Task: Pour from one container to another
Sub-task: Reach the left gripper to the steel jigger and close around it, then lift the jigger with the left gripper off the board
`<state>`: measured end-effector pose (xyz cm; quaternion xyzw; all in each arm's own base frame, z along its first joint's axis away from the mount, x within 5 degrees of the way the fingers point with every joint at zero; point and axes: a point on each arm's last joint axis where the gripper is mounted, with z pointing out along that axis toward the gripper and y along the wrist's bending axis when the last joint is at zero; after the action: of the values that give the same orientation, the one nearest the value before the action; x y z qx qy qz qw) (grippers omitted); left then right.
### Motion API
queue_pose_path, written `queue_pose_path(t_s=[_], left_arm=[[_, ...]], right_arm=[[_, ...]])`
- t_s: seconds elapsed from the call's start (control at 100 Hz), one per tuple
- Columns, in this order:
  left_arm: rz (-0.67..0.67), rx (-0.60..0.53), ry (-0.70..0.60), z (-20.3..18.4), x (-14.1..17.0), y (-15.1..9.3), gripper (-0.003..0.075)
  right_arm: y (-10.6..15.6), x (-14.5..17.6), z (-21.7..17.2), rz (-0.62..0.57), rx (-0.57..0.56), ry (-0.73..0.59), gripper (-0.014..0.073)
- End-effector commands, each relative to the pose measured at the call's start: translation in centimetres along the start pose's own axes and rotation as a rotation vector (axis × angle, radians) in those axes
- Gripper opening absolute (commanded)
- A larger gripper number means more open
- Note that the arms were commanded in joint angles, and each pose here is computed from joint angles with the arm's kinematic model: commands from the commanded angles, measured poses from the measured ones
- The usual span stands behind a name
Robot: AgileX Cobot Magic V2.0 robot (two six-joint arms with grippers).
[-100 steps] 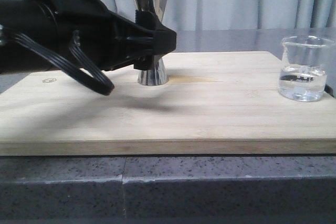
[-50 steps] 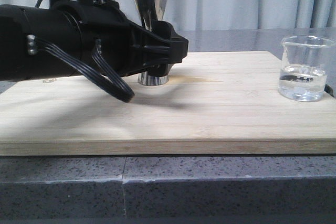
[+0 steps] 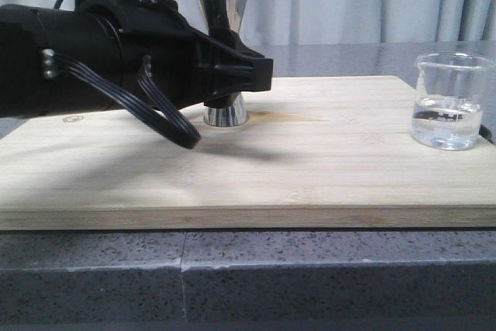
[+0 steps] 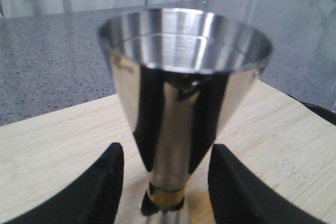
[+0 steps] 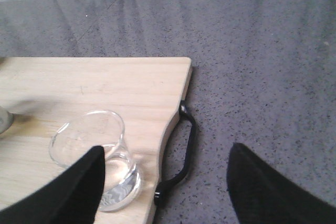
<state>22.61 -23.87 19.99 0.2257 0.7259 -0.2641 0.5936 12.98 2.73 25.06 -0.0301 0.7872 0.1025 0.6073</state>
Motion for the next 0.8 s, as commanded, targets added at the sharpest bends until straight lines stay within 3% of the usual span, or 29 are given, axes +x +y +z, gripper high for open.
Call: queue_pose_path(t_s=[0.0, 0.47, 0.79], left_arm=[[-0.013, 0.018, -0.14, -0.15, -2.49, -0.47, 0.0262], [-0.013, 0.018, -0.169, -0.2, -2.75, -0.47, -0.002], [0.026, 0.061, -0.229, -0.32, -3.28, -0.9, -0.0019]], right_arm=[[0.15, -1.55, 0.04, -0.02, -0.006, -0.102, 0.0449], [0.15, -1.55, 0.04, -0.02, -0.006, -0.102, 0.0449], [0.85, -1.27, 0.04, -0.063, -0.057, -0.086, 0.0449]])
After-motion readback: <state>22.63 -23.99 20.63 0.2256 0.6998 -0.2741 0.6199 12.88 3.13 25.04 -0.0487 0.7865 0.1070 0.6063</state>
